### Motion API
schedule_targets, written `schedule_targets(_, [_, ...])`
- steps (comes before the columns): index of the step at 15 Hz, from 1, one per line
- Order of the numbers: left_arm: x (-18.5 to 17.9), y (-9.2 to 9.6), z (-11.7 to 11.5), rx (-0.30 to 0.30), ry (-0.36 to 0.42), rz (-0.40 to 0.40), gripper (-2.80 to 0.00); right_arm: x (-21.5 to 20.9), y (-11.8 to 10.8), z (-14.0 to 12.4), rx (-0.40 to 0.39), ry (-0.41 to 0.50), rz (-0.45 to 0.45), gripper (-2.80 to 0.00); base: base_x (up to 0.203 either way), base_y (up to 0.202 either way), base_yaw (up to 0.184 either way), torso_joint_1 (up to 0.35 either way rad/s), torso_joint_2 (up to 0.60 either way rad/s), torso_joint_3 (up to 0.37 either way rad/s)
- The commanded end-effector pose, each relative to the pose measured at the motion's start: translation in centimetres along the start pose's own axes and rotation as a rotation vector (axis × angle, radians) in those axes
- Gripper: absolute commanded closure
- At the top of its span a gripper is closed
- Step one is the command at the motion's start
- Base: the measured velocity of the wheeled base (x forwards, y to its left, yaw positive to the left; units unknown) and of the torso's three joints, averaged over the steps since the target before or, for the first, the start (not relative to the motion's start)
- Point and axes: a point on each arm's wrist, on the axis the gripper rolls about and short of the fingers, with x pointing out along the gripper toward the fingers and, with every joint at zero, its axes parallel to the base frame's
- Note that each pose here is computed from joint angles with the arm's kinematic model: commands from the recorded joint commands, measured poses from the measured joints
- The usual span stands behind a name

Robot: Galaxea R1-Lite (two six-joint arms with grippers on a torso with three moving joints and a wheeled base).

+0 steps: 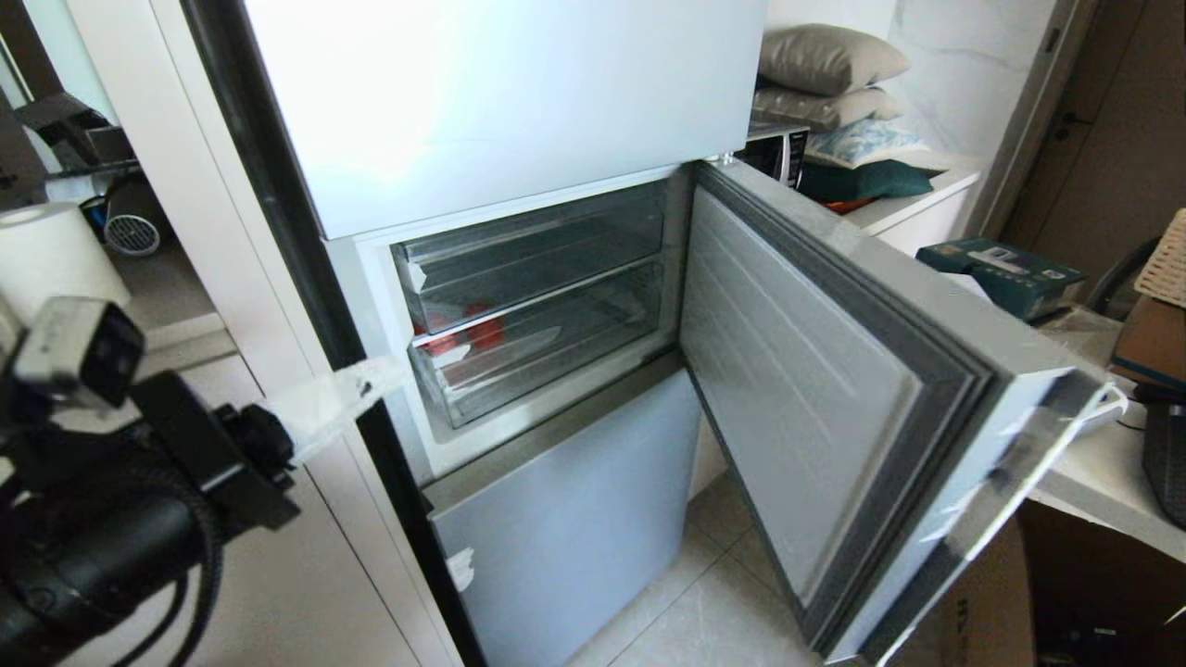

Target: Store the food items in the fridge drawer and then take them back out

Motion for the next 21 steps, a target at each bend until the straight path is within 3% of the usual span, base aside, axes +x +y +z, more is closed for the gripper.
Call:
schedule_targets(1, [-3.9,-3.6,3.5,0.345,-0.04,0.072,0.0,0.0,0.0,0.0,-0.001,0.0,0.001,0.0,0.0,0.0,0.0,0.0,0.0,0.0])
schedule_targets(3, [-6.9,-5.8,5.1,0.537,-0.062,0.14,0.0,0.0,0.0,0.0,-0.001,0.0,0.001,0.0,0.0,0.0,0.0,0.0,0.0,0.0])
schedule_targets(4, [-8.3,-5.9,5.0,0.581,-0.063,0.216,0.0,0.0,0.0,0.0,-0.001,0.0,0.001,0.0,0.0,0.0,0.0,0.0,0.0,0.0])
schedule_targets(8, [-12.7,-2.4,1.6,0.794,-0.055,0.613,0.0,0.0,0.0,0.0,-0.001,0.0,0.001,0.0,0.0,0.0,0.0,0.0,0.0,0.0])
schedule_targets(11, [-15.2,-1.2,-0.5,0.829,-0.122,0.759,0.0,0.0,0.0,0.0,-0.001,0.0,0.001,0.0,0.0,0.0,0.0,0.0,0.0,0.0])
schedule_targets(14, [-16.6,0.6,-2.9,0.821,-0.11,0.84,0.0,0.0,0.0,0.1,-0.041,-0.004,-0.003,0.0,0.0,0.0,0.0,0.0,0.0,0.0])
schedule_targets(16, [-17.6,1.6,-4.4,0.843,-0.108,0.897,0.0,-0.5,-0.1,3.1,-0.015,-0.058,-0.016,0.0,0.0,0.0,0.0,0.0,0.0,0.0])
schedule_targets(17, [-18.0,2.5,-5.3,0.845,-0.053,0.926,0.0,-0.4,-0.2,5.1,0.03,-0.055,-0.015,0.0,0.0,0.0,0.0,0.0,0.0,0.0])
schedule_targets(18, [-18.2,2.9,-5.8,0.845,-0.028,0.929,0.0,0.3,-0.3,7.2,0.08,-0.029,-0.014,0.0,0.0,0.0,0.0,0.0,0.0,0.0])
schedule_targets(21, [-19.0,3.8,-7.4,0.845,-0.019,0.914,0.0,6.6,-0.6,12.5,0.219,0.165,-0.02,0.0,0.0,0.0,0.0,0.0,0.0,0.0])
